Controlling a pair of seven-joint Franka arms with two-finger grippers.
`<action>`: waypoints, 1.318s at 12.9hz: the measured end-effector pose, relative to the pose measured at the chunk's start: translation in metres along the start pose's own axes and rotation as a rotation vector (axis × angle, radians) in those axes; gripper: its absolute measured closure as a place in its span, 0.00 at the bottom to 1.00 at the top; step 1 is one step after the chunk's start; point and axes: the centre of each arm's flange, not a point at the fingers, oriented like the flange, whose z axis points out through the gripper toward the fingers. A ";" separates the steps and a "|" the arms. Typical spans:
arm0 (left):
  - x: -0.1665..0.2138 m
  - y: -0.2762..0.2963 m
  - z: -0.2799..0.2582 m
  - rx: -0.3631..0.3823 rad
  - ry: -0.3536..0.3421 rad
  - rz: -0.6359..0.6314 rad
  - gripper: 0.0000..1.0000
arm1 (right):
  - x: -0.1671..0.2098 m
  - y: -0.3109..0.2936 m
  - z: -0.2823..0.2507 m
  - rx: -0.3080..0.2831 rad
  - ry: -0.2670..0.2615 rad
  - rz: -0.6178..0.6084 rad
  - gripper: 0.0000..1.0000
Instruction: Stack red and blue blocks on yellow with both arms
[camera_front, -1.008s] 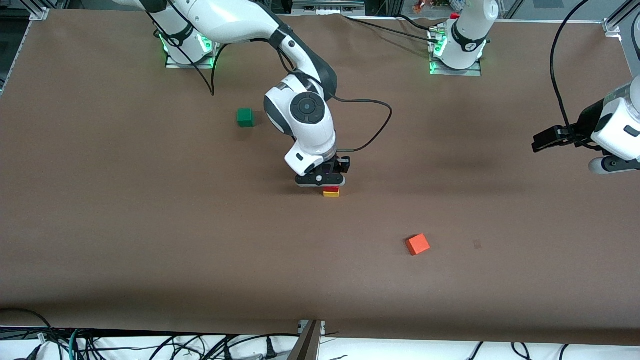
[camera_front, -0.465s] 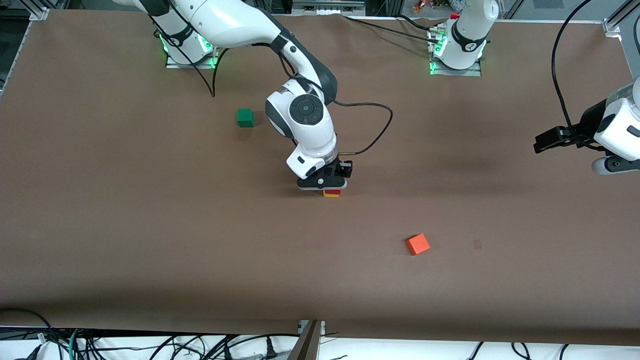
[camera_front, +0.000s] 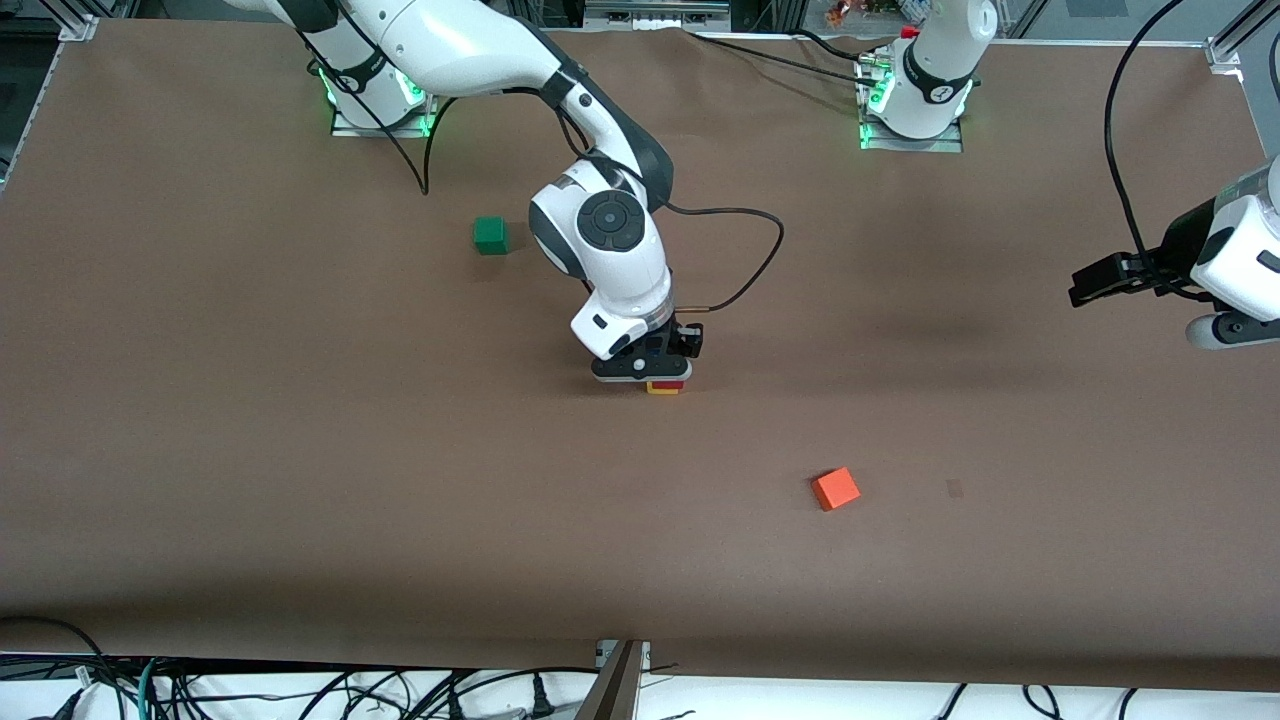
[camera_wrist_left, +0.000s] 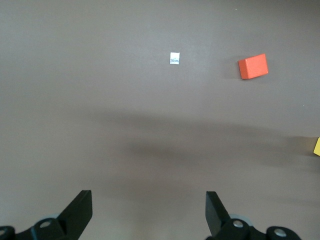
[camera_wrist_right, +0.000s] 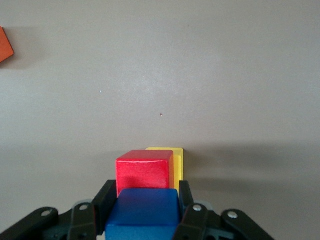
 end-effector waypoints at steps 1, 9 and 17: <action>0.000 0.000 0.000 0.000 0.000 0.000 0.00 | 0.001 0.000 0.000 0.000 0.001 0.001 0.45; 0.000 0.000 0.000 0.000 0.001 0.000 0.00 | 0.023 -0.004 -0.026 0.043 0.066 0.013 0.45; 0.000 0.000 0.000 0.000 0.001 -0.001 0.00 | 0.032 -0.007 -0.001 0.062 0.094 0.015 0.45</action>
